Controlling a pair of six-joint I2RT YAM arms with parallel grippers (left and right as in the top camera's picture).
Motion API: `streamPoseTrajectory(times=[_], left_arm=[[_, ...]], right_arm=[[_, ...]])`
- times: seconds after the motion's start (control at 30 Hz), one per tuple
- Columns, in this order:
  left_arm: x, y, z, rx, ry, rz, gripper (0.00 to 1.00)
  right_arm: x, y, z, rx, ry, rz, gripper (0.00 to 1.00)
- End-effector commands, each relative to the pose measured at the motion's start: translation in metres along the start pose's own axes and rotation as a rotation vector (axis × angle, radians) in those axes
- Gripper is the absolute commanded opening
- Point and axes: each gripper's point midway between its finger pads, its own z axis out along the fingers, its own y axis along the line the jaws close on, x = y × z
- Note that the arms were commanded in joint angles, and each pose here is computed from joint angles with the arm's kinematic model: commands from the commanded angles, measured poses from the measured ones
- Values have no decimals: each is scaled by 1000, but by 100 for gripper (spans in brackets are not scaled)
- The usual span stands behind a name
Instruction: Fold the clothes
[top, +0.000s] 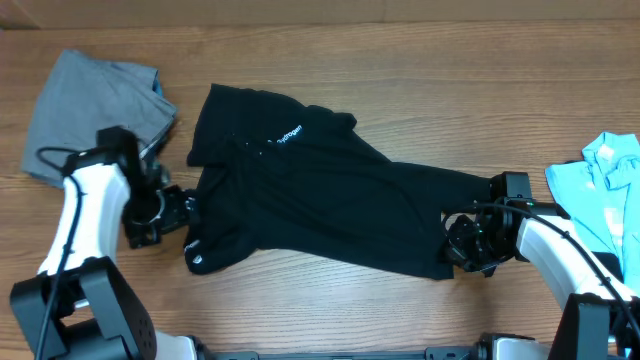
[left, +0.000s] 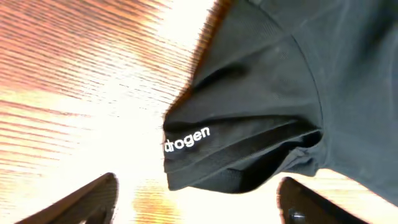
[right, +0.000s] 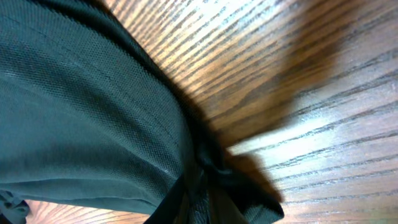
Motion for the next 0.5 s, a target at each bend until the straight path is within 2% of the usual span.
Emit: streamPoseTrajectory(times=[0.0, 0.13, 0.3, 0.43, 0.47], left_arm=[[-6, -8, 1, 70, -10, -44, 73], [1, -4, 19, 60, 9, -115, 74], [19, 6, 50, 37, 42, -161, 67], [32, 8, 61, 35, 75, -170, 59], [35, 10, 63, 29, 81, -165, 52]], right_arm=[[-5, 4, -6, -4, -19, -12, 11], [-3, 3, -5, -1, -12, -9, 11], [-2, 3, -5, 0, -9, -8, 11], [-2, 2, -5, 1, -9, -7, 11], [-2, 2, -5, 1, -8, -6, 11]])
